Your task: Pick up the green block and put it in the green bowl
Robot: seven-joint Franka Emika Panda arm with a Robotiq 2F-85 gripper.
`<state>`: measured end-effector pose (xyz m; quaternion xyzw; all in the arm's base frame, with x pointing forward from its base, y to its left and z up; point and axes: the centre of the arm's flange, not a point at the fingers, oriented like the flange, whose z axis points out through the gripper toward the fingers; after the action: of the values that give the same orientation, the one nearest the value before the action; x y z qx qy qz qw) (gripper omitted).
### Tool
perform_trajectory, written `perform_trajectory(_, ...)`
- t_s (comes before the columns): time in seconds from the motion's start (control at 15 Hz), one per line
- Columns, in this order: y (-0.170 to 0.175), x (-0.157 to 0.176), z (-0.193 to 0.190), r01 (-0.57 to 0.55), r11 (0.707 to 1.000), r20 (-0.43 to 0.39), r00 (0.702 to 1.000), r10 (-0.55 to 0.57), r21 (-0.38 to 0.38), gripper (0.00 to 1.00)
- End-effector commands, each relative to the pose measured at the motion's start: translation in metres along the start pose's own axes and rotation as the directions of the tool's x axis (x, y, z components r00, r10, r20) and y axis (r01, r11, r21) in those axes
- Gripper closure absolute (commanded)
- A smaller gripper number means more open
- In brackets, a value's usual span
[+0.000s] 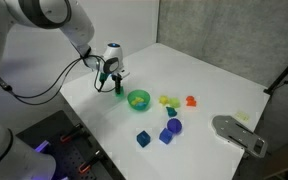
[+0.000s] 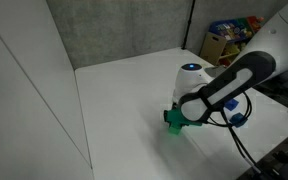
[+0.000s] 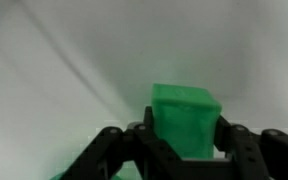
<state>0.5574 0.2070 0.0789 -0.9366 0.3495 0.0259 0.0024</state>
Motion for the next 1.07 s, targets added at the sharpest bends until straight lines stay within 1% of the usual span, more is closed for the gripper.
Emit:
perform_trajectory(0.0,-0.011,0.009,-0.052,0.015,1.0,0.022,1.0,-0.015,0.005,0.73)
perform_trajectory(0.2,-0.015,0.023,-0.086,0.021,0.999,0.021,1.0,-0.02,-0.029,0.73)
perform_trajectory(0.47,-0.011,0.07,-0.117,-0.004,0.999,-0.053,0.999,0.001,-0.053,0.73)
perform_trajectory(0.73,0.011,0.12,-0.124,-0.054,0.996,-0.111,0.993,0.045,-0.073,0.73)
perform_trajectory(0.87,0.027,0.134,-0.125,-0.076,0.994,-0.127,0.99,0.066,-0.081,0.73)
perform_trajectory(1.0,0.04,0.141,-0.124,-0.091,0.992,-0.135,0.988,0.078,-0.092,0.73)
